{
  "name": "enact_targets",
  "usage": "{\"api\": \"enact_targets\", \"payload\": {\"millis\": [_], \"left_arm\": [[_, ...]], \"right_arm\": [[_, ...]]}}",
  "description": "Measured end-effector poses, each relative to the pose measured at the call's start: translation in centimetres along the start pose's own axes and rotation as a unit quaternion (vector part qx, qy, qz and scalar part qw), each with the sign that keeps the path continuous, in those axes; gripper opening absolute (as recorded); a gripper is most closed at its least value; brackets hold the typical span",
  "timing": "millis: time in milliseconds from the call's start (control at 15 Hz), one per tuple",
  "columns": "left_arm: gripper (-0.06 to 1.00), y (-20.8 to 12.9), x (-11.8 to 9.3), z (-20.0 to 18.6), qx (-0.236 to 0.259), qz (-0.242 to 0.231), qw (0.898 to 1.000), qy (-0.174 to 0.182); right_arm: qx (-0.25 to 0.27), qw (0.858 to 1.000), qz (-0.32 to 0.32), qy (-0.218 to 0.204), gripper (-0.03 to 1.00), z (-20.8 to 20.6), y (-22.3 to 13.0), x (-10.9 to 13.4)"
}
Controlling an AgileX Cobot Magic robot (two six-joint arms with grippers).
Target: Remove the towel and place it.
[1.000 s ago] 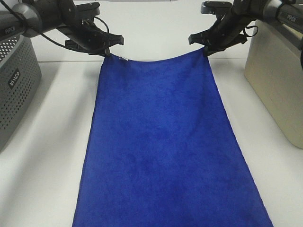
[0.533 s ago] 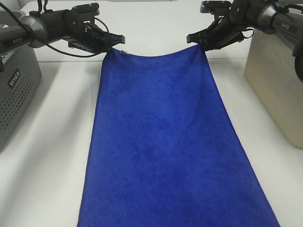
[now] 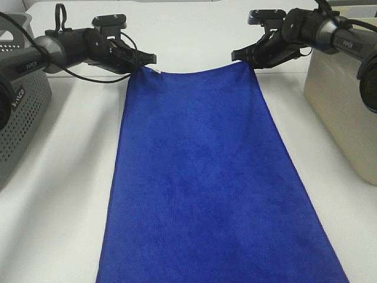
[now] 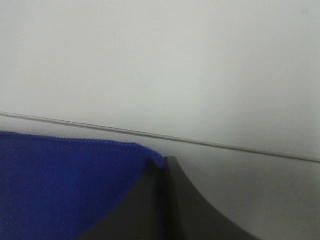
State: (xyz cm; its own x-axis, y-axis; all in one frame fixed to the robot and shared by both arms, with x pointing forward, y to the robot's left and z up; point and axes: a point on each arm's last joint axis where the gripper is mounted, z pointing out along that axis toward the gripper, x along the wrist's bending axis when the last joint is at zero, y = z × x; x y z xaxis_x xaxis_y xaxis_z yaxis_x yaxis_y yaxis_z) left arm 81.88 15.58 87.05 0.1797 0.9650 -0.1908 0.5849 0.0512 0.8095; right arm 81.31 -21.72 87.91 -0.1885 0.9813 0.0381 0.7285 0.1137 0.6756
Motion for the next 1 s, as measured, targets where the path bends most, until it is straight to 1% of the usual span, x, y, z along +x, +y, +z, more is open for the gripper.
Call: {"api": "enact_targets", "payload": {"millis": [200,400,600,867,1000], "left_arm": [[0.0,0.2,0.0,0.4,-0.027,0.001,1.0,0.0],[0.0,0.4,-0.5,0.5,-0.051,0.005,0.999,-0.003],[0.0,0.5,-0.5,0.4,-0.055,0.007,0.998,-0.003],[0.0,0.3,-0.4,0.6,-0.058,0.018,0.998,-0.002],[0.0,-0.9,-0.4,1.3,-0.047,0.019,0.999,-0.001]], "right_arm": [[-0.022,1.0,-0.002,-0.004,0.02,0.2,0.3,-0.1],[-0.031,0.999,0.0,-0.007,0.02,0.9,-0.2,-0.3],[-0.03,1.0,0.003,-0.008,0.02,1.1,-0.4,-0.5],[-0.029,0.999,0.023,-0.011,0.02,1.2,-0.5,-1.4],[-0.029,0.999,0.023,-0.011,0.02,1.2,-0.5,-1.4]]}}
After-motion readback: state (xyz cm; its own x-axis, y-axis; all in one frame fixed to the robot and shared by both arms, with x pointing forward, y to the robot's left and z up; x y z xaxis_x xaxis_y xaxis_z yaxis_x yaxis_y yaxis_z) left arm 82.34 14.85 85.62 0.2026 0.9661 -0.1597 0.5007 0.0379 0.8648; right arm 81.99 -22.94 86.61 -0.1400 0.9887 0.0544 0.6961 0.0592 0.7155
